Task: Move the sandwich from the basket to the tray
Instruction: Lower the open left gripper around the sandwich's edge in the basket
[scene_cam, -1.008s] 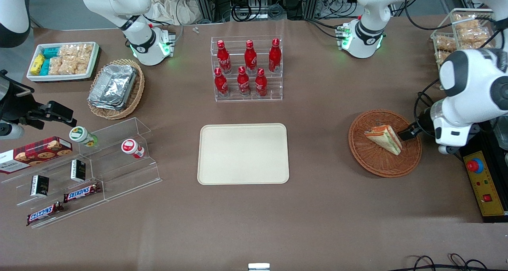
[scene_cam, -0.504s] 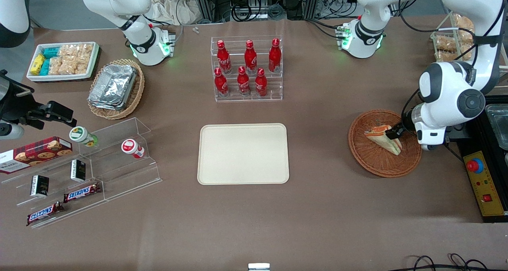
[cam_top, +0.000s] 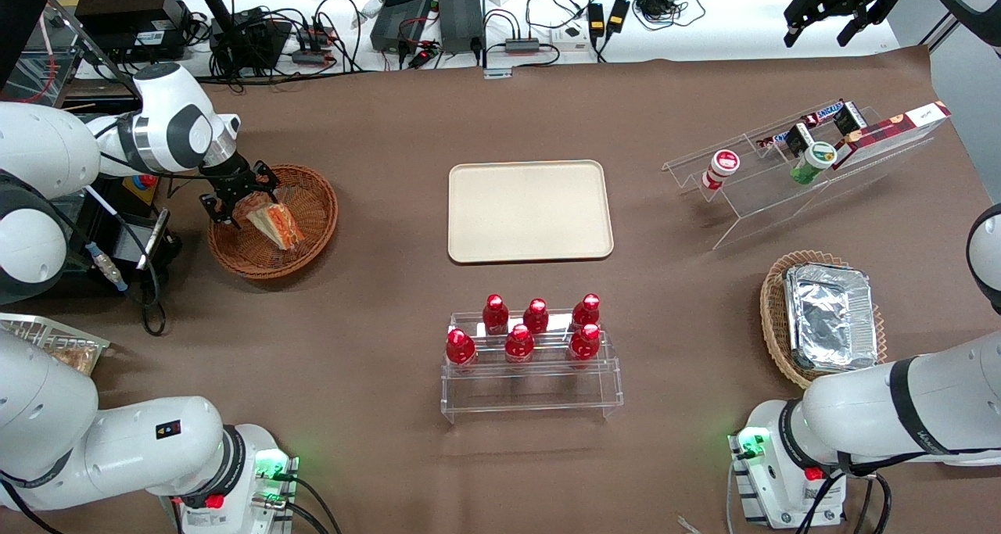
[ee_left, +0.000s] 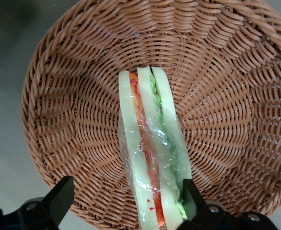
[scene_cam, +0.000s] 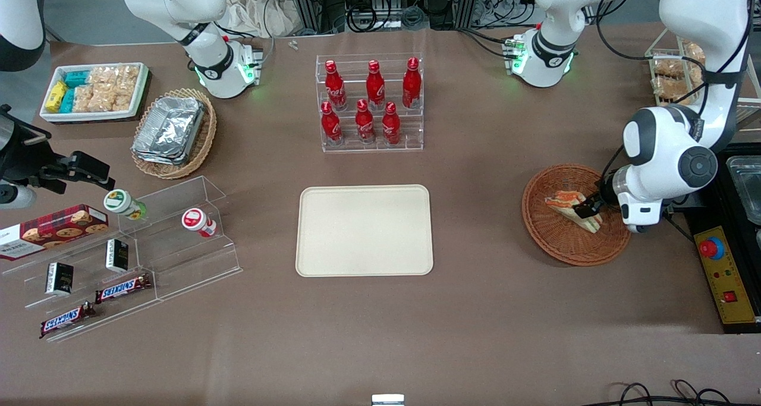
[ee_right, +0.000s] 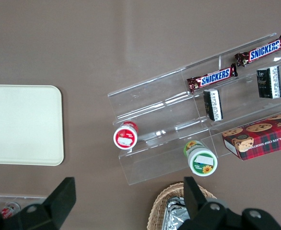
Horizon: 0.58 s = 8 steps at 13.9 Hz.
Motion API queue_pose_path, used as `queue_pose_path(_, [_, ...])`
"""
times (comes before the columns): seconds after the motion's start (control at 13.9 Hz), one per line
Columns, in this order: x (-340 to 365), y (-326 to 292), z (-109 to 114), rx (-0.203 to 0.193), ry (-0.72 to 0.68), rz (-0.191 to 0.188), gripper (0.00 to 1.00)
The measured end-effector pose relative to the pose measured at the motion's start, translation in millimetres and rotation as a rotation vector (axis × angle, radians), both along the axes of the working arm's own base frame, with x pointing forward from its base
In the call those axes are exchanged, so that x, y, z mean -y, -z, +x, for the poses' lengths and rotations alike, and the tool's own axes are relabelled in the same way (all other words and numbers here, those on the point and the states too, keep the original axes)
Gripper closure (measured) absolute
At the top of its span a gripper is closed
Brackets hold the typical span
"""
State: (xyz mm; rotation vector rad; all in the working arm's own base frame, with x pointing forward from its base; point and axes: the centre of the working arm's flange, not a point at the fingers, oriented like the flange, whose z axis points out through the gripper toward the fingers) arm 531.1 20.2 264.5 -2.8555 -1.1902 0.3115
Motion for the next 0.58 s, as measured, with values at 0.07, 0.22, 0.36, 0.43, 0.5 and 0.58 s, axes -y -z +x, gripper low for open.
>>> queue_pose_path(0.07, [0, -3, 1, 0.002, -0.01, 0.003, 0.0])
queue_pose_path(0.22, [0, -22, 3, 0.003, -0.022, 0.011, 0.0])
queue_pose_path(0.36, [0, -45, 4, 0.021, -0.027, 0.02, 0.0])
queue_pose_path(0.43, [1, -47, 4, 0.026, -0.029, 0.022, 0.0])
queue_pose_path(0.5, [2, -43, 4, 0.024, -0.03, 0.021, 0.0])
queue_pose_path(0.58, [2, -32, 3, 0.018, -0.03, 0.018, 0.0])
